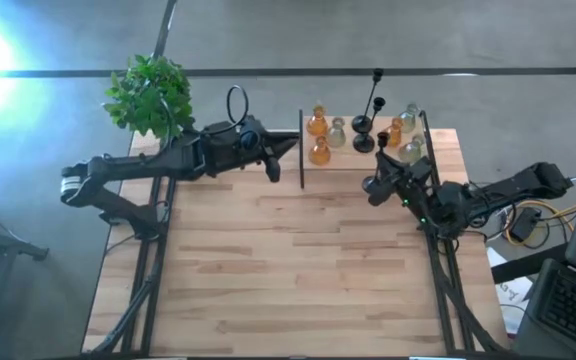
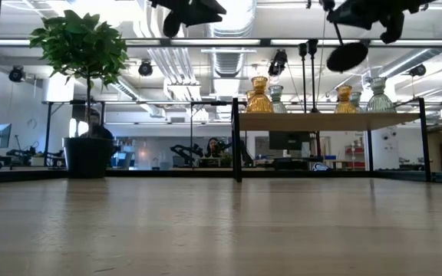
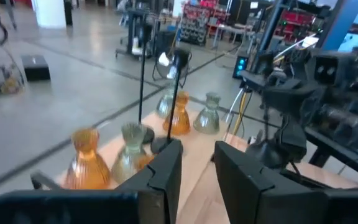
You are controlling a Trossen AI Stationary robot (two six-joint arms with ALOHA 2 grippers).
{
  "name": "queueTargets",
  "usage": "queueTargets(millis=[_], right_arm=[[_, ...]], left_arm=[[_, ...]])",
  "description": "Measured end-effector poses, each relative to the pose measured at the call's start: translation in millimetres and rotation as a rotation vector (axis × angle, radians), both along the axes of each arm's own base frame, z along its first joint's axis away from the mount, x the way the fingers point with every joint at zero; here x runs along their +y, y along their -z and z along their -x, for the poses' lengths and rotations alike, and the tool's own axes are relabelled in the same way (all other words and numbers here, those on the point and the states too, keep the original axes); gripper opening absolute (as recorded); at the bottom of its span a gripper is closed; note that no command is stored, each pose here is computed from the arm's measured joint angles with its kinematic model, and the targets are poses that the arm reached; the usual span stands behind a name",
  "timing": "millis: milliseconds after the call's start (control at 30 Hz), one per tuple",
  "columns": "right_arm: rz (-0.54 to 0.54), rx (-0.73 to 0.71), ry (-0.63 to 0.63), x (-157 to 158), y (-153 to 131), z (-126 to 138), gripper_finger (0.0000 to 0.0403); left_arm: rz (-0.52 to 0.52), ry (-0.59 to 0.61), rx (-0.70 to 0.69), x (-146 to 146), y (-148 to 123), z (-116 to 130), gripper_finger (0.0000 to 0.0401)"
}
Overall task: Pick & Place candle stick holders
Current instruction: Put the black candle holder on the shelf
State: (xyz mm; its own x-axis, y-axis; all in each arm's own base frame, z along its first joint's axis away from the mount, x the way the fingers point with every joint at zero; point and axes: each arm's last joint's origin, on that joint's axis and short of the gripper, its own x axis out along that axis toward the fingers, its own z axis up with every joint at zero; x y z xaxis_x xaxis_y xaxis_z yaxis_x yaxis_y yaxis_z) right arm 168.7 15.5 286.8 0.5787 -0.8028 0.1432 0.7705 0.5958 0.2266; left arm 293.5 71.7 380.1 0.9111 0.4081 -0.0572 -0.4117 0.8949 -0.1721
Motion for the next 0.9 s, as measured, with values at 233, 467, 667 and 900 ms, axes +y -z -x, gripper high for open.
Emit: queueTargets(millis=[233, 467, 667, 900], right_arm=[[-0.011, -0.179, -0.231, 3.7, -20.8, -2.8, 0.0008], [0.064, -0.091, -0.300, 7.7, -53.9, -12.8, 0.0008], [0.069, -0.002, -0.292, 9.9, -72.0, -27.9, 0.0008], [0.095, 0.037, -0.289, 14.4, -81.6, -48.4, 0.0008]], left_arm=[[0.089, 0.260, 0.026, -7.3, 16.9, -6.1, 0.0099], [0.125, 0.564, -0.084, -24.2, 12.3, -24.1, 0.0099], [0.098, 0.588, -0.132, -27.2, 3.3, -47.3, 0.0099], [0.095, 0.613, -0.118, -24.8, 3.3, -80.4, 0.0099]])
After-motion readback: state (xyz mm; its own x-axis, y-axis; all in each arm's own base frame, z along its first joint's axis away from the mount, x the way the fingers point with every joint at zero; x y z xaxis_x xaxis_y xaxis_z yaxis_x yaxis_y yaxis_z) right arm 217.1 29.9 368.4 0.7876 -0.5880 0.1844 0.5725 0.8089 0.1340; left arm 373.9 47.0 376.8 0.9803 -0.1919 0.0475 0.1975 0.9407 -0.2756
